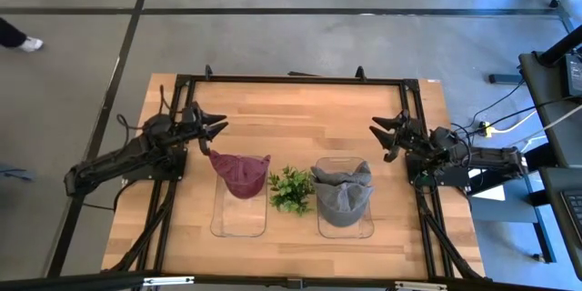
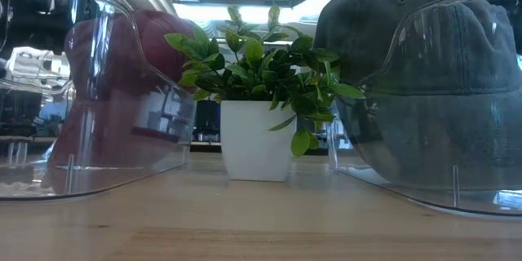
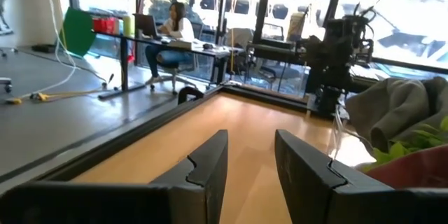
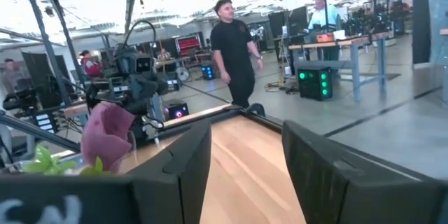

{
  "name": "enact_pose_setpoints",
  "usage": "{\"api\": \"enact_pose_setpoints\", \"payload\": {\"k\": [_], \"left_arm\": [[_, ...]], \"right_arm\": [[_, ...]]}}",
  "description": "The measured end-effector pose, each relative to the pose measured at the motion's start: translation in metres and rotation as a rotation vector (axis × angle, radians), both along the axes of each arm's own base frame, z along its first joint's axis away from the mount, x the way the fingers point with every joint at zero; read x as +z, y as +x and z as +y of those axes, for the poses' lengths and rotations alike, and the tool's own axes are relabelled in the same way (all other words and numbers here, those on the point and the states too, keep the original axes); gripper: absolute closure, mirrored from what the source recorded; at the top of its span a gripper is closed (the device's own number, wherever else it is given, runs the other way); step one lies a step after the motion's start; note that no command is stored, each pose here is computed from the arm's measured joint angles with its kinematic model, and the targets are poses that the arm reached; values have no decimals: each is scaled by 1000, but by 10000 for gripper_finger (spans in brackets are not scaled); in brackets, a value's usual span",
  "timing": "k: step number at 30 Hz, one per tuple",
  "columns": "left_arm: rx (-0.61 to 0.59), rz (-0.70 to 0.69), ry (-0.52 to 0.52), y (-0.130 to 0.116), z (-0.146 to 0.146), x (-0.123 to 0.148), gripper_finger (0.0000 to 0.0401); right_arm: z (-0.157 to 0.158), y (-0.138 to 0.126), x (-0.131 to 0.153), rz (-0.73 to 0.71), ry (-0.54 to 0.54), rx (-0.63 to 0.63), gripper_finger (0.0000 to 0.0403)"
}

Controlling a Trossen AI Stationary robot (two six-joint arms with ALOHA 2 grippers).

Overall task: Pick & Place hat
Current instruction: Return to Home Position

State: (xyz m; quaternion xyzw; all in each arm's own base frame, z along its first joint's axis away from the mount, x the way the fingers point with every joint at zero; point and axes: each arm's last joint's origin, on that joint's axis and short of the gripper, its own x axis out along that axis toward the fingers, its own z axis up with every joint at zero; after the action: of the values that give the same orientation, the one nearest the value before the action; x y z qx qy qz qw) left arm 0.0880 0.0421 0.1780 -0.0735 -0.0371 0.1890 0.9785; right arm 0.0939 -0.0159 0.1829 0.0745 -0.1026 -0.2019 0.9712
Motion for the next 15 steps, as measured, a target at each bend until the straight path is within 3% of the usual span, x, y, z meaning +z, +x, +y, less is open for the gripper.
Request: {"api": "enact_pose_setpoints", "payload": {"k": [15], "left_arm": [[96, 28, 4, -1, 2, -10, 287]], "right_arm": [[-1, 0, -6, 66, -5, -29, 226]]}}
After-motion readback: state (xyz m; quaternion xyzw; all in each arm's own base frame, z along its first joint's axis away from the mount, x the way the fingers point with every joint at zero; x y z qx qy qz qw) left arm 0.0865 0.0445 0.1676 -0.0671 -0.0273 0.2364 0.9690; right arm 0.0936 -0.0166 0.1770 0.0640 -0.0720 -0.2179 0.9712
